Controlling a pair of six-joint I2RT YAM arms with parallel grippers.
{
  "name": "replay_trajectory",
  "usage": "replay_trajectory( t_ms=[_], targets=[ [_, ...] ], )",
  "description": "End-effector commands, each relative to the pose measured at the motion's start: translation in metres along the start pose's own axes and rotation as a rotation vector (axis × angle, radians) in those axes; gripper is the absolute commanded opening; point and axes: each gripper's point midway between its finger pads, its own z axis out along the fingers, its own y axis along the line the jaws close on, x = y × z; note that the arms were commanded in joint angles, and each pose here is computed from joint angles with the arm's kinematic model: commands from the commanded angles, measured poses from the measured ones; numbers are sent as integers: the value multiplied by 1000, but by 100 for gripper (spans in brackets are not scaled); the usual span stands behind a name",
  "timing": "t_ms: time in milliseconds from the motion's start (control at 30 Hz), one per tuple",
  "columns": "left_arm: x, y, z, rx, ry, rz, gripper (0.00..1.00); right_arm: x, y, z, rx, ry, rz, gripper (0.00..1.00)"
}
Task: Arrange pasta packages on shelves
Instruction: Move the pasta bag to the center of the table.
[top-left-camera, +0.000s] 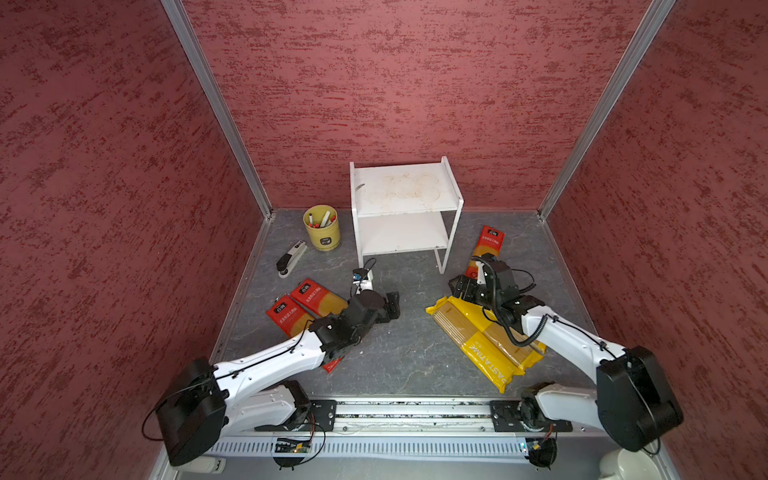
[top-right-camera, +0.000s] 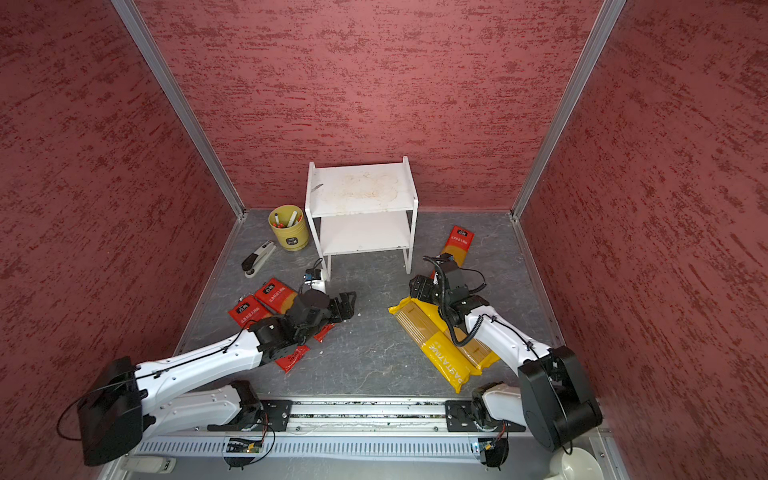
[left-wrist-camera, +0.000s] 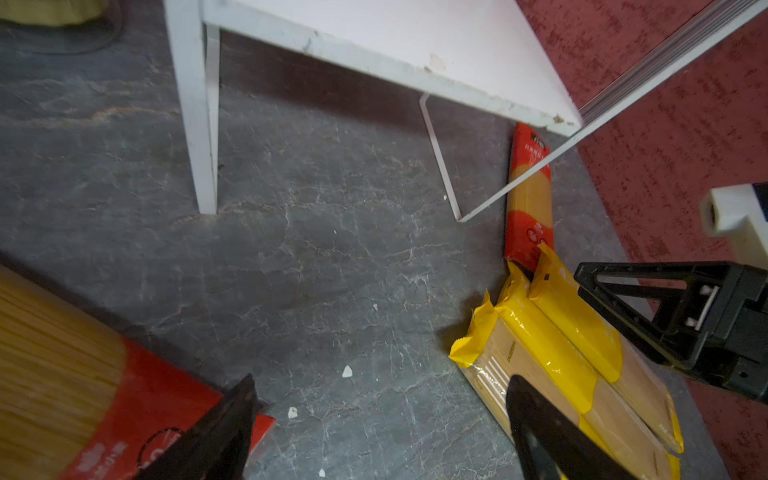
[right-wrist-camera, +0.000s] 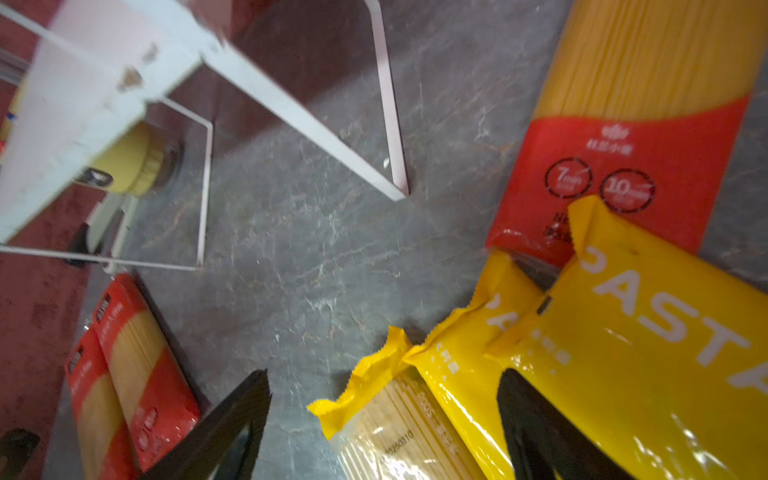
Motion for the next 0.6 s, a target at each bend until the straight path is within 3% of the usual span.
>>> replay_trajectory(
  t_ms=[0, 167, 333, 567],
  targets=[
    [-5, -17, 3, -8, -50, -27, 92, 12, 8, 3, -1, 54, -60, 83],
    [14, -14, 12, -38, -23, -60, 92, 35, 37, 10, -50, 120, -149, 80],
    [5, 5, 6, -120, -41, -73, 92, 53, 79, 15, -104, 167, -227, 79],
    [5, 78, -19, -258, 3, -264, 90, 97, 147, 33, -300, 301, -181, 73]
  ],
)
